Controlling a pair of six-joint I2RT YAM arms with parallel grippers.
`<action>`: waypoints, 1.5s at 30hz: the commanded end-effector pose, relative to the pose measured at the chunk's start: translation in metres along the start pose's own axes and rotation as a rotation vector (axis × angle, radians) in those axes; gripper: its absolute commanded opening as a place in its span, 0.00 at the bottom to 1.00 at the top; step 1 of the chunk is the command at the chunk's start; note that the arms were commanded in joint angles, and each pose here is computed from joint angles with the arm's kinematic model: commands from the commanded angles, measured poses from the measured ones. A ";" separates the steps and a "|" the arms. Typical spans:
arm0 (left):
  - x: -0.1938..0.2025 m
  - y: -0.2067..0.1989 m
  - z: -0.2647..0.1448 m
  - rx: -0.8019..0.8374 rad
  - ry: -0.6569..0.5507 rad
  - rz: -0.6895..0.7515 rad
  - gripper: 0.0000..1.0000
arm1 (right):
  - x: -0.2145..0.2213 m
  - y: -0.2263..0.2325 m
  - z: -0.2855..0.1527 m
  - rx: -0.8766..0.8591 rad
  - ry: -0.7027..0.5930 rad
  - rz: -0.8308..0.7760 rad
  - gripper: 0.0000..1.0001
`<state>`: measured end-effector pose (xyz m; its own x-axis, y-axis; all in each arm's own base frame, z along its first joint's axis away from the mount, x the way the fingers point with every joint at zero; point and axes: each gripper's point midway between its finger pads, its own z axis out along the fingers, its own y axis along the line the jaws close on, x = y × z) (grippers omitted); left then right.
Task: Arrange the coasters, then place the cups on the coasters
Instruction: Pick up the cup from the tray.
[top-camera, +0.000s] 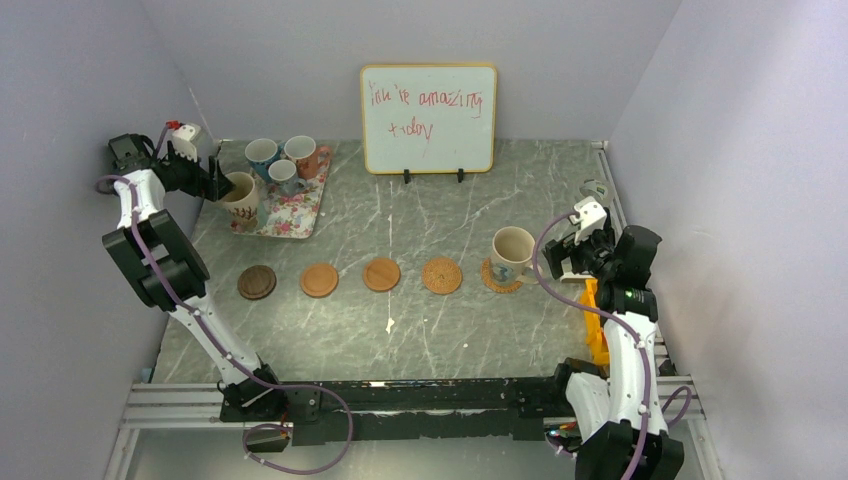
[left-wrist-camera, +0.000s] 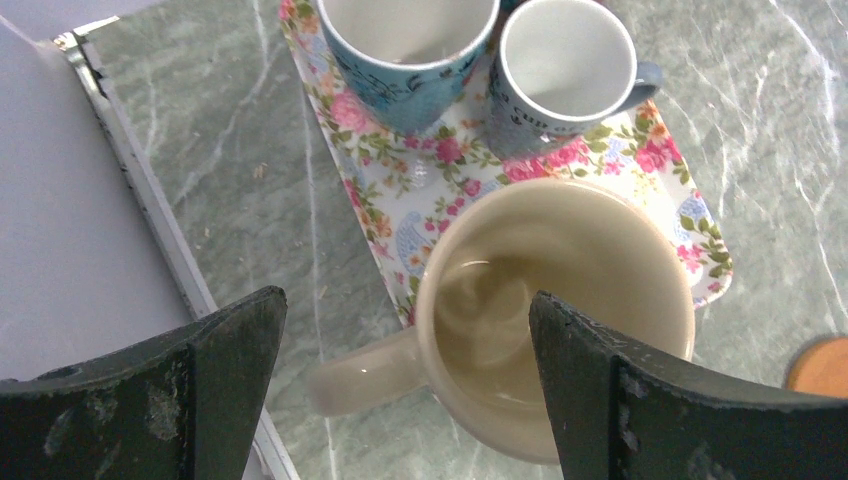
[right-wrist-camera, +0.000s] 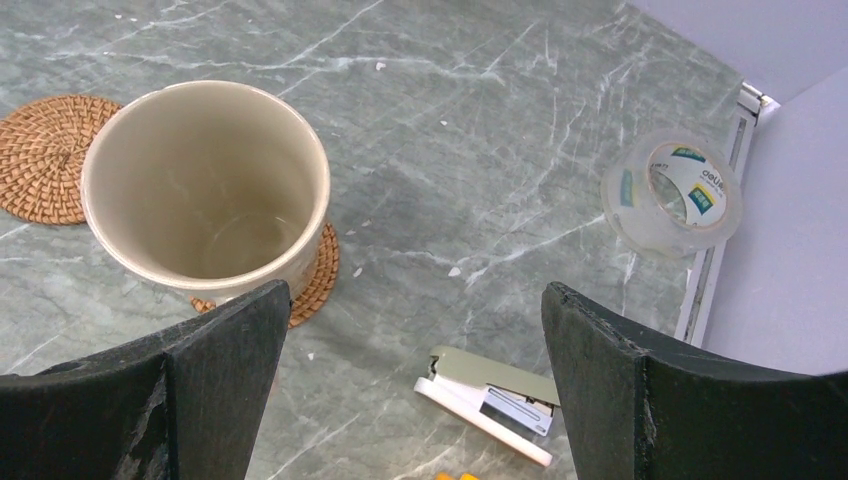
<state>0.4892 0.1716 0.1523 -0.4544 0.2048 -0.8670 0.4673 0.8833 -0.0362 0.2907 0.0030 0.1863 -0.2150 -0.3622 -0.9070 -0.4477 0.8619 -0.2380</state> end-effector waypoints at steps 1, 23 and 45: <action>0.001 -0.011 -0.006 0.039 0.017 0.013 0.96 | -0.009 0.004 -0.004 -0.020 -0.043 -0.011 1.00; -0.014 -0.017 -0.038 -0.133 0.015 -0.064 0.96 | -0.013 0.007 -0.009 -0.042 -0.063 -0.008 1.00; -0.032 -0.030 -0.082 -0.001 0.181 0.603 0.96 | -0.012 0.006 -0.012 -0.041 -0.072 0.000 0.99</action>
<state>0.4453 0.1758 0.2350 -0.3114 0.5721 -0.7588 0.5489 0.7601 0.3478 0.2816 0.0043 0.1944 -0.1851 -0.3357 -0.9236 -0.4657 0.8576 -0.2184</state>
